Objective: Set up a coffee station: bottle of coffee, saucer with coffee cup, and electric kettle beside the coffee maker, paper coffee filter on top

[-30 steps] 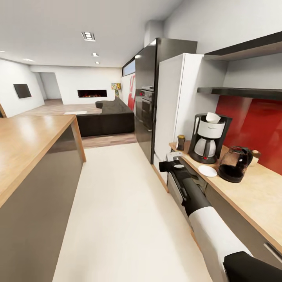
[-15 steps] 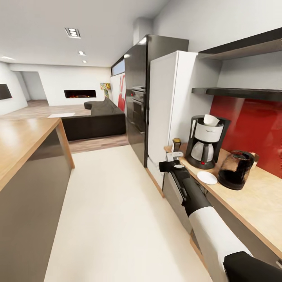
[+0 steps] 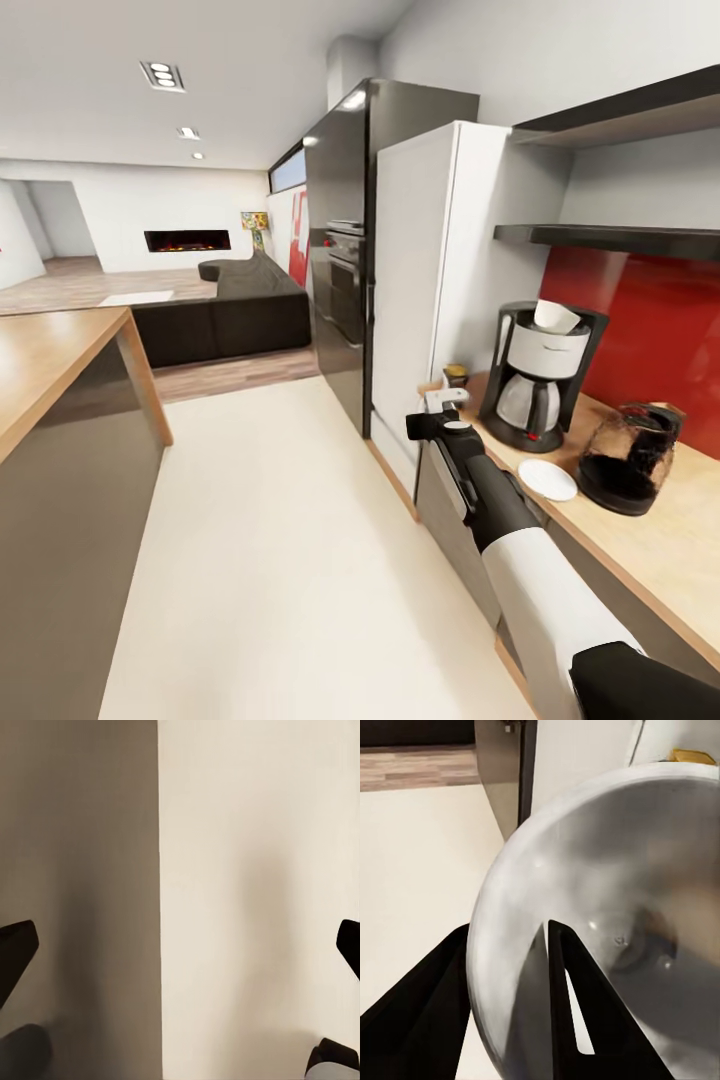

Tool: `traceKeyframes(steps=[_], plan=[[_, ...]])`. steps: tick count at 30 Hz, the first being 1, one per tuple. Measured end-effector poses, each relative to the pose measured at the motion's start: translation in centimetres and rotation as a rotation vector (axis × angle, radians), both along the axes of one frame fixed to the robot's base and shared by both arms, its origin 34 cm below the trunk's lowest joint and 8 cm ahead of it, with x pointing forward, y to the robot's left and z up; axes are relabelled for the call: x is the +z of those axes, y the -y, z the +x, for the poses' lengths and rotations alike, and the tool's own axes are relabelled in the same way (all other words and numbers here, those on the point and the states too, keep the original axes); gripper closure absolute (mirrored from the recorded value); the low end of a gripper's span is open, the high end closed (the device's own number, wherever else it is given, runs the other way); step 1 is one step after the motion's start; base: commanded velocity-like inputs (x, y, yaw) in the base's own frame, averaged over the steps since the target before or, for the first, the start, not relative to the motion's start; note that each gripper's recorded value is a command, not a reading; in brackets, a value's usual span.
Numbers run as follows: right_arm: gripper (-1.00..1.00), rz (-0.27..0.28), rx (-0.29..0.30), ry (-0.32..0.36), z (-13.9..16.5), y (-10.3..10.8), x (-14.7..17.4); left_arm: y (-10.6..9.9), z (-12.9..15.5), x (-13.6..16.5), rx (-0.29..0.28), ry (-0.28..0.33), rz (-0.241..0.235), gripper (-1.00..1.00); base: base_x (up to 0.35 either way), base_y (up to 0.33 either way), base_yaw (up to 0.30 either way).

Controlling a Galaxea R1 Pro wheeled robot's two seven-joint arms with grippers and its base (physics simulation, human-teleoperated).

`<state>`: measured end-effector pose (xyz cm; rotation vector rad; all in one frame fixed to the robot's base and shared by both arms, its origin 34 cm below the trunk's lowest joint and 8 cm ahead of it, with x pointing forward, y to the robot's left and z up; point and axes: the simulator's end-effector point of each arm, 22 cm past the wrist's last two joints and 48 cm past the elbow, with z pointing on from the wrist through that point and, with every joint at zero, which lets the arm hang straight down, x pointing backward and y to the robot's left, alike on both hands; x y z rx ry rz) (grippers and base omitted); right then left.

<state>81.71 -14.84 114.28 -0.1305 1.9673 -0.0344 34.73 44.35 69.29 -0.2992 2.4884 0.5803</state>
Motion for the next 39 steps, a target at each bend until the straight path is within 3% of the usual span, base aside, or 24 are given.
traceKeyframes(steps=[11,22,39], plan=[[1.00,0.001,0.002,0.001,0.0,-0.1,0.0,0.0,0.0,0.0,0.000,0.000,0.000,-1.00,0.308,0.187,-0.006],[1.00,0.002,0.002,0.002,0.0,-0.1,0.1,0.7,-1.4,-1.0,0.007,-0.033,-0.023,-1.00,0.233,0.252,-0.228],[1.00,0.038,0.022,0.002,-0.2,-1.9,0.4,0.7,-1.5,-1.0,0.010,-0.032,-0.024,-1.00,0.018,0.020,-0.043]])
